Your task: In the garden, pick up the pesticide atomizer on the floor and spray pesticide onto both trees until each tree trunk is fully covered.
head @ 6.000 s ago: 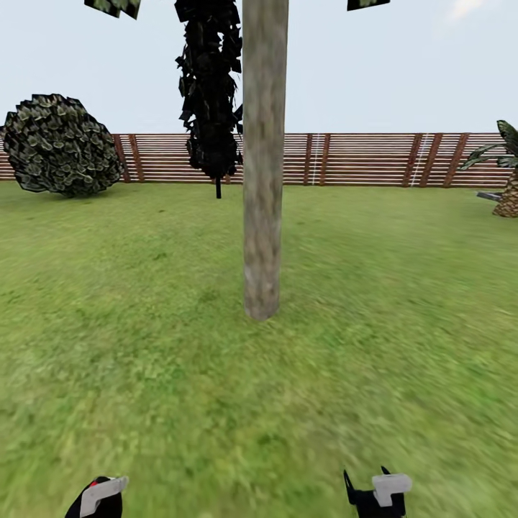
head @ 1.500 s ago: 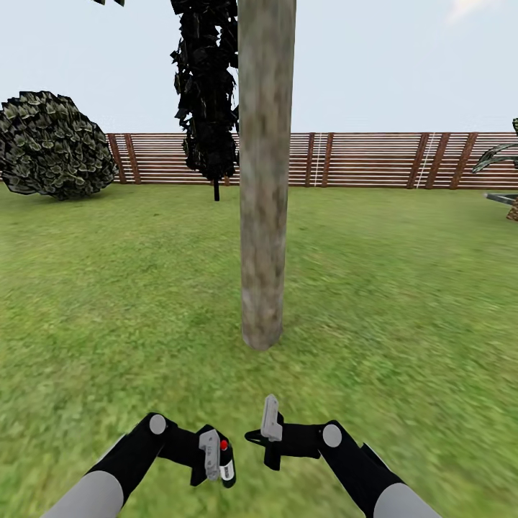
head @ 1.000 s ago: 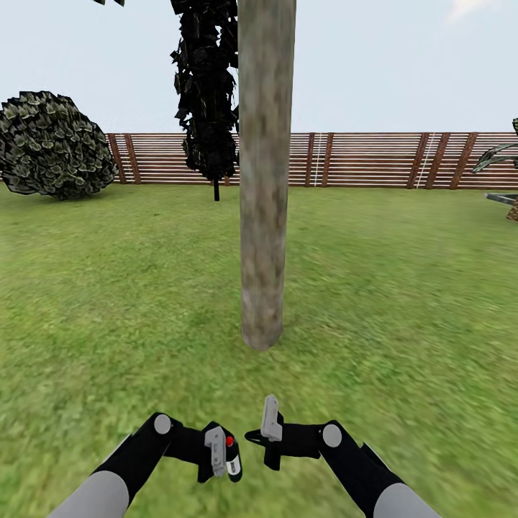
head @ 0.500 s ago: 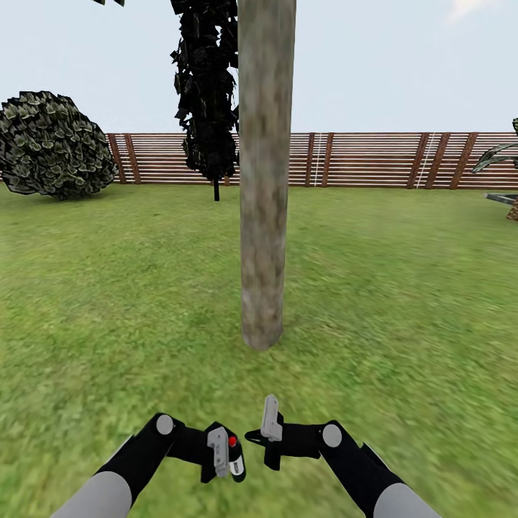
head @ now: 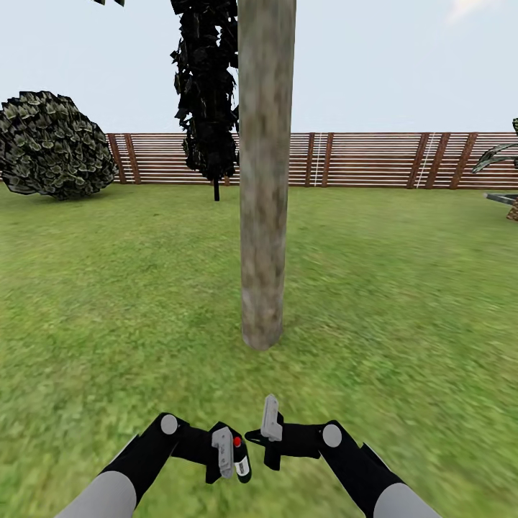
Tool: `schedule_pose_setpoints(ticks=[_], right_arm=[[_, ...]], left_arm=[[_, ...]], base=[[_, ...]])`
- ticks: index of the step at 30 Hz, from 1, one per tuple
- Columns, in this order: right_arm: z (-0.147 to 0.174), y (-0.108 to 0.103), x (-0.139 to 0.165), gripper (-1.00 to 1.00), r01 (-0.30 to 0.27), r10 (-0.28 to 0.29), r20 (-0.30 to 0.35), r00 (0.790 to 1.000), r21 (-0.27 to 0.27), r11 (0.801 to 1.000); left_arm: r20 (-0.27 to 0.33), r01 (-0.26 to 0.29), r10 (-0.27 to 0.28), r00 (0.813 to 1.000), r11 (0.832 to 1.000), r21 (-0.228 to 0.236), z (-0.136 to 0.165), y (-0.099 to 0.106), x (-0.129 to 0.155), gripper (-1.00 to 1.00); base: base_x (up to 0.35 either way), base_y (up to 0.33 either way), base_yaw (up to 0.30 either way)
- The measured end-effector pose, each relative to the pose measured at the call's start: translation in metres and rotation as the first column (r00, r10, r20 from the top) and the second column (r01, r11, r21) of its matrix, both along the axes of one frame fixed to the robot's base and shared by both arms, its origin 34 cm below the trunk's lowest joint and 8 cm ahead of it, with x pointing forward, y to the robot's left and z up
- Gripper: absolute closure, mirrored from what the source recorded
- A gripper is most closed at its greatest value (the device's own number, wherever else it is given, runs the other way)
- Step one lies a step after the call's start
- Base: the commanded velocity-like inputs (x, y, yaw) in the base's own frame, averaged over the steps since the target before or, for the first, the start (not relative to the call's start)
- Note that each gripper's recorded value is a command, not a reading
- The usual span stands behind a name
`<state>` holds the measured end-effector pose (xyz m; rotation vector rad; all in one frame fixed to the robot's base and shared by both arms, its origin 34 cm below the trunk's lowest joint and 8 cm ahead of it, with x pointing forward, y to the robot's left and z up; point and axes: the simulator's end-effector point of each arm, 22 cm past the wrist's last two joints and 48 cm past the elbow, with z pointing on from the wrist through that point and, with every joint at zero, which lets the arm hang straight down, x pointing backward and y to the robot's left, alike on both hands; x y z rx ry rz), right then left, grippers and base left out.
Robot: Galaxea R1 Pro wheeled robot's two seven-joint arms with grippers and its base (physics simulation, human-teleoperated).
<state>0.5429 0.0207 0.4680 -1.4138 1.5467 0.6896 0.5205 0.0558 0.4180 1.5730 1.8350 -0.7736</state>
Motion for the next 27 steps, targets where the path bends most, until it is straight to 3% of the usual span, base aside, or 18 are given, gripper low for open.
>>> schedule_pose_setpoints(ticks=[7, 14, 27], right_arm=[[0.000, 0.000, 0.000, 1.00, 0.000, 0.000, 0.000, 1.000, -0.001, 1.000], [0.000, 0.000, 0.000, 1.00, 0.000, 0.000, 0.000, 1.000, 0.000, 1.000], [-0.001, 0.000, 0.000, 1.00, 0.000, 0.000, -0.001, 1.000, -0.001, 1.000]], left_arm=[[0.001, -0.001, 0.001, 1.000, 1.000, -0.002, 0.000, 0.000, 0.000, 1.00], [-0.003, -0.026, 0.026, 1.000, 0.998, -0.060, 0.010, -0.008, 0.004, 1.00], [-0.005, -0.028, 0.028, 1.000, 0.998, -0.065, 0.010, -0.008, 0.004, 1.00]], base=[[0.000, 0.000, 0.000], [0.000, 0.000, 0.000], [0.000, 0.000, 0.000]])
